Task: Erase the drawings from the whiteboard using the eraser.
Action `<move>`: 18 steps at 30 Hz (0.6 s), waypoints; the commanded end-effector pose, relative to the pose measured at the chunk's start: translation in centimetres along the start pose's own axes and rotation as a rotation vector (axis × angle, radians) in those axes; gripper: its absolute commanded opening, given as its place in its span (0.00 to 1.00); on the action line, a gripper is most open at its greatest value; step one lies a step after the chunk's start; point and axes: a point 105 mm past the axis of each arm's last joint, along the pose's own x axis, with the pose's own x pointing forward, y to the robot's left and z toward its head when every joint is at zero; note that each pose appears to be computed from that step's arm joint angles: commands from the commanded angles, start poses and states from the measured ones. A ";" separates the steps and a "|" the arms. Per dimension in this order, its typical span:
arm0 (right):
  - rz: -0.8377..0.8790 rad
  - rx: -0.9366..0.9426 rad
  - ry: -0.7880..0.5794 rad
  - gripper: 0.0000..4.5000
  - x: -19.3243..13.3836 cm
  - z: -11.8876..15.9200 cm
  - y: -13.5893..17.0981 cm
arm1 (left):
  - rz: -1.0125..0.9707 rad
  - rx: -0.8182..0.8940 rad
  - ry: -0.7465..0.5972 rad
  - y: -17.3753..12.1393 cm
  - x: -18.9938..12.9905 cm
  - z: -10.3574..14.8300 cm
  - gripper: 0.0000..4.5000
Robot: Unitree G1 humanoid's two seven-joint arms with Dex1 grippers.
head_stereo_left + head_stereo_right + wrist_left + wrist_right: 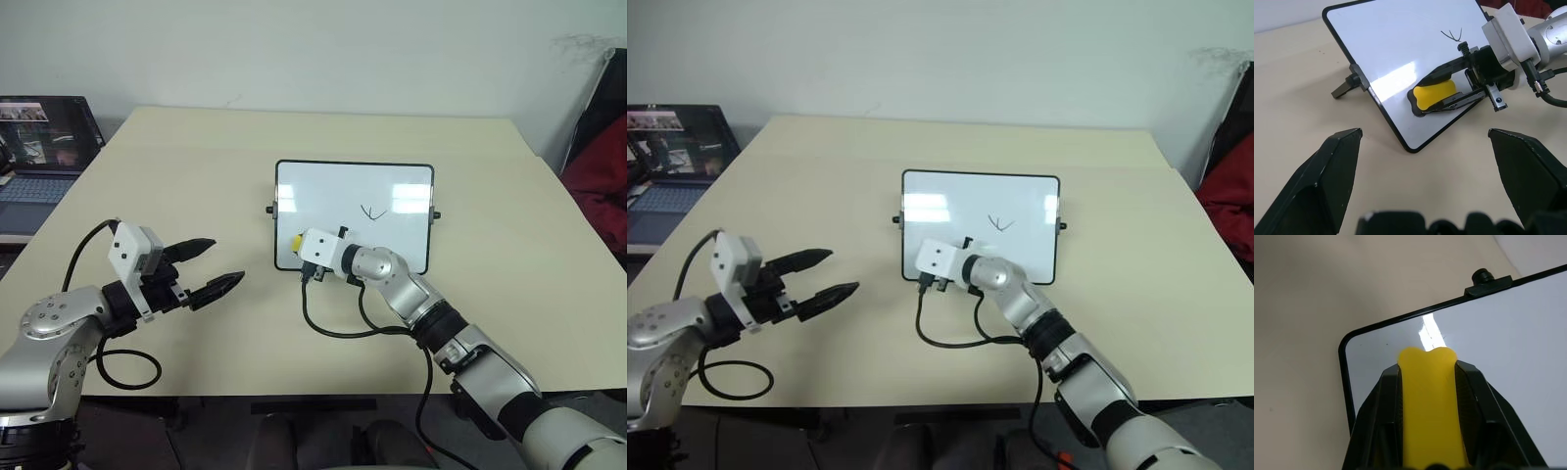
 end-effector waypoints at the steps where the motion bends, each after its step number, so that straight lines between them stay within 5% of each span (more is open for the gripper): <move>1: -0.002 0.064 0.006 0.25 -0.5 0.1 -0.7 | -0.002 0.053 -0.026 0.2 0.1 1.2 1.00; 9: -0.092 0.026 -0.195 0.25 -2.3 7.9 -4.6 | 0.003 0.045 -0.008 0.1 -0.2 0.3 1.00; 13: -0.181 0.001 -0.166 0.25 -1.7 7.3 -6.3 | 0.002 0.037 0.006 0.0 -0.4 -0.2 1.00; 18: -0.123 0.007 -0.072 0.25 -0.1 3.7 -4.3 | -0.017 0.043 -0.003 -0.2 -0.1 0.4 1.00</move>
